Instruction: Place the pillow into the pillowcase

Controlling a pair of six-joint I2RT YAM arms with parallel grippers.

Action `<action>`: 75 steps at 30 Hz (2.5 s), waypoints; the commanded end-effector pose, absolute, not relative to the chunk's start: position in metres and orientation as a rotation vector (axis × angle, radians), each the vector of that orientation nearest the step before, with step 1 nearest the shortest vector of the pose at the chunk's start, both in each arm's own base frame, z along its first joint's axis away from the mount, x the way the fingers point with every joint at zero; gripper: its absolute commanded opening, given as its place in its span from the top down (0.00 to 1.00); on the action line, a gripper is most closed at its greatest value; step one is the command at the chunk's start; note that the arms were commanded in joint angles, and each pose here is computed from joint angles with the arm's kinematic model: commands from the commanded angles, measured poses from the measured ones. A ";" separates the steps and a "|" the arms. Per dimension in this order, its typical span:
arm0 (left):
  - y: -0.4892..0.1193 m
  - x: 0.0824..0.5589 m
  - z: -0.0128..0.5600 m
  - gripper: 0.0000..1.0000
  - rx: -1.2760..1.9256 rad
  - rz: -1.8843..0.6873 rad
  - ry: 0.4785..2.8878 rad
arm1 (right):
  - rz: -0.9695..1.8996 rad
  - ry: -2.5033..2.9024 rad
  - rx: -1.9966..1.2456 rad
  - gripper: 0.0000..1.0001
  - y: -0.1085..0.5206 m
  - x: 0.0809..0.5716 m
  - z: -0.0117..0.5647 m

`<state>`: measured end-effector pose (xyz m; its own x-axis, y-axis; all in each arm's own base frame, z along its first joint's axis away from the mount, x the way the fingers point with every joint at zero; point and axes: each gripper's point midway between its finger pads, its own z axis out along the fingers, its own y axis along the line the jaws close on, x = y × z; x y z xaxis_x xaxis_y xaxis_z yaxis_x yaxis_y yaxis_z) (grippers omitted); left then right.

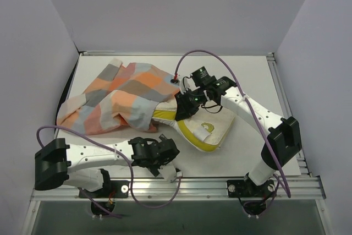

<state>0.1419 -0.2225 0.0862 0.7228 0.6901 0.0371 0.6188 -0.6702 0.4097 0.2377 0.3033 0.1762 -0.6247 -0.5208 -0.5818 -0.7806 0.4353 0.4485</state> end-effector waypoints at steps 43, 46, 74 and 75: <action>-0.250 0.216 0.276 0.24 1.288 -0.356 1.722 | 1.526 2.759 -0.633 0.74 0.310 0.196 0.046; -0.211 0.265 0.260 0.26 1.017 -0.364 2.004 | 1.439 2.638 -0.669 0.39 0.293 0.209 0.098; -0.349 0.365 0.101 0.68 1.014 -0.241 2.371 | 1.200 2.758 -0.033 0.64 0.123 0.311 0.074; -0.353 0.366 0.101 0.75 1.029 -0.251 2.362 | 1.221 2.754 -0.032 0.69 0.125 0.311 0.074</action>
<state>0.3441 -0.3346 0.0769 -0.5977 0.6511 -0.4677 0.7226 0.6903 0.0375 0.3279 0.1080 0.0701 -0.9741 0.0420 -0.2220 -0.1150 0.7536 0.6472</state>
